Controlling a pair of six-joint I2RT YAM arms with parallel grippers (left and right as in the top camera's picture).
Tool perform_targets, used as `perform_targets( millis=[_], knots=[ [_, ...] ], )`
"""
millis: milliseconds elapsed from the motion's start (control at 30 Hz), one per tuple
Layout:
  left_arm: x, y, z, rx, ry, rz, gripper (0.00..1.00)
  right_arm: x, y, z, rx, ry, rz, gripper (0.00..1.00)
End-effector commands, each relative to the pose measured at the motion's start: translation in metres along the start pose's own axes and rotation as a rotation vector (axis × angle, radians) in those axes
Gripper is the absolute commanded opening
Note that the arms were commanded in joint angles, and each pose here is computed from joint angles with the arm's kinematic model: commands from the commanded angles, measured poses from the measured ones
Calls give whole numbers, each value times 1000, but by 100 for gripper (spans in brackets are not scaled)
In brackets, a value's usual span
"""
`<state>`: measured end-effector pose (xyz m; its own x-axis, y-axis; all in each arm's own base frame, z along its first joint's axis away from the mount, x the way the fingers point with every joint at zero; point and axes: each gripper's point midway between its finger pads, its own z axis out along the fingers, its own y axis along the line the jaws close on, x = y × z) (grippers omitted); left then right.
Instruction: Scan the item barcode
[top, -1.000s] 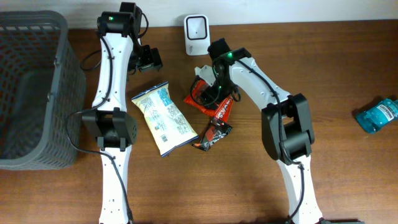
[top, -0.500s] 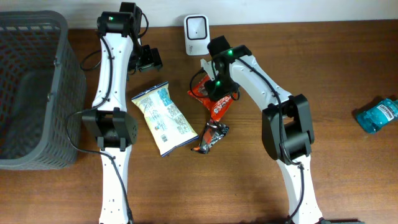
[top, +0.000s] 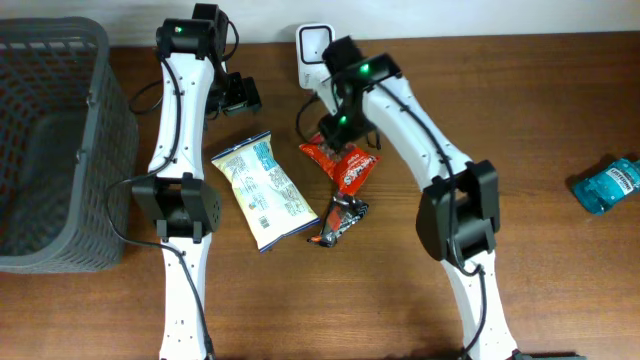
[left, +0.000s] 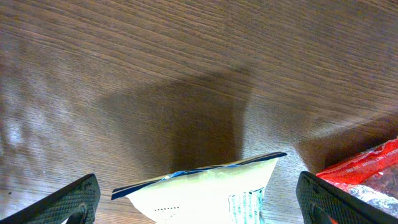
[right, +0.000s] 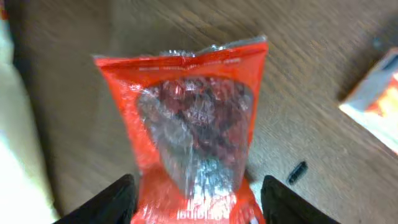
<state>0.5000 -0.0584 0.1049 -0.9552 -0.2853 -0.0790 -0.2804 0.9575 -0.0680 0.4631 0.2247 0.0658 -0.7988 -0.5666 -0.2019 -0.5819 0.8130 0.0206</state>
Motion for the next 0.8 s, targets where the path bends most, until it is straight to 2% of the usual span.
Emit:
perform_targets(
  millis=[0, 167, 233, 300, 400, 433, 467, 567, 767],
  knots=[
    [-3, 1, -7, -3, -23, -14, 99, 14, 2, 25, 60, 48, -40, 60],
    [-3, 1, -7, -2, -23, -14, 99, 27, 3, 51, 160, 90, -95, 58],
    [-3, 1, -7, -2, -23, -14, 99, 32, 3, 57, 158, 102, -95, 47],
    [-3, 1, -7, -2, -23, -14, 99, 34, 3, 58, 155, 107, -87, 22],
    [-3, 1, -7, -3, -23, -14, 99, 32, 2, 55, 159, 94, -28, 14],
    [-3, 1, -7, -3, -23, -14, 99, 30, -2, 51, 163, 81, 21, 4],
    [-3, 1, -7, -2, -23, -14, 99, 28, -5, 47, 162, 70, 57, 4],
    [-3, 1, -7, -3, -23, -14, 99, 15, -3, 25, 11, 23, 116, 4],
    [-3, 1, -7, -2, -23, -14, 99, -17, -5, -81, -623, -189, 301, 4]
  ],
)
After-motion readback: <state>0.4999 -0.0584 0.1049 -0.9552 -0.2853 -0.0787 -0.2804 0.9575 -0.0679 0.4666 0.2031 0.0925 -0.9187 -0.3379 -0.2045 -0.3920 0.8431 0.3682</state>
